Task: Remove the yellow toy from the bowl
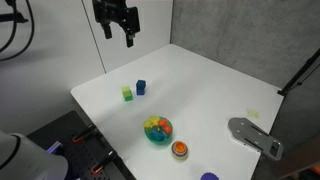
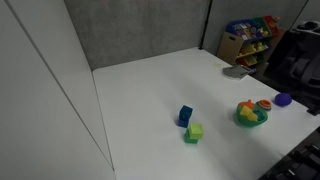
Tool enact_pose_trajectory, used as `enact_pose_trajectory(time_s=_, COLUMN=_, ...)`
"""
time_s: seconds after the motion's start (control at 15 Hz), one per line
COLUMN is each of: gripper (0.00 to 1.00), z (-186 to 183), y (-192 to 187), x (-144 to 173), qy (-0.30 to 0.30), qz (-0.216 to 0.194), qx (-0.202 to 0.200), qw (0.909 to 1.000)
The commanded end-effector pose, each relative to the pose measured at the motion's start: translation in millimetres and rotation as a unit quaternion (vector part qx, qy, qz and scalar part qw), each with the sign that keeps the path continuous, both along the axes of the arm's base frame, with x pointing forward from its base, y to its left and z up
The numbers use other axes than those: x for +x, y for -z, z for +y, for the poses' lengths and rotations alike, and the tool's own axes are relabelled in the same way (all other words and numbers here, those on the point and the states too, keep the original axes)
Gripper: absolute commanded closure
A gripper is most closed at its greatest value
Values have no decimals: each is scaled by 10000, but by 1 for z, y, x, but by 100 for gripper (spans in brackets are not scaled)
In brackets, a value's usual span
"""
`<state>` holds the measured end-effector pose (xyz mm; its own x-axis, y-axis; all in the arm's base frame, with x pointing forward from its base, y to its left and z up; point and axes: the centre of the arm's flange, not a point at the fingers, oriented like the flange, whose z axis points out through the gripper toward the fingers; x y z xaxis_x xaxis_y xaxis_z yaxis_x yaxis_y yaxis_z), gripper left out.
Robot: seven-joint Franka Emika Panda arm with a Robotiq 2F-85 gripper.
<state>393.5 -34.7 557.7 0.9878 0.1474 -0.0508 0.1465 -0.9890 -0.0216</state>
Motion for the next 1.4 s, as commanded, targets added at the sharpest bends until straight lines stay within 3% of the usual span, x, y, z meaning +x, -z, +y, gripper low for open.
enact_pose_trajectory(time_s=0.0, gripper=0, z=0, y=0, x=0, qy=0, qz=-5, qx=0, qw=10000)
enact_pose_trajectory(time_s=0.4, gripper=0, z=-4, y=41, x=22, qy=133, qz=-30, qx=-136, qw=9998)
enact_pose_trajectory(time_s=0.8, gripper=0, z=-21, y=129, x=48, qy=348, qz=159, qx=-335, qw=9987)
enact_pose_trajectory(time_s=1.33, gripper=0, z=-43, y=247, x=57, qy=1091, qz=423, qx=-685, qw=9908)
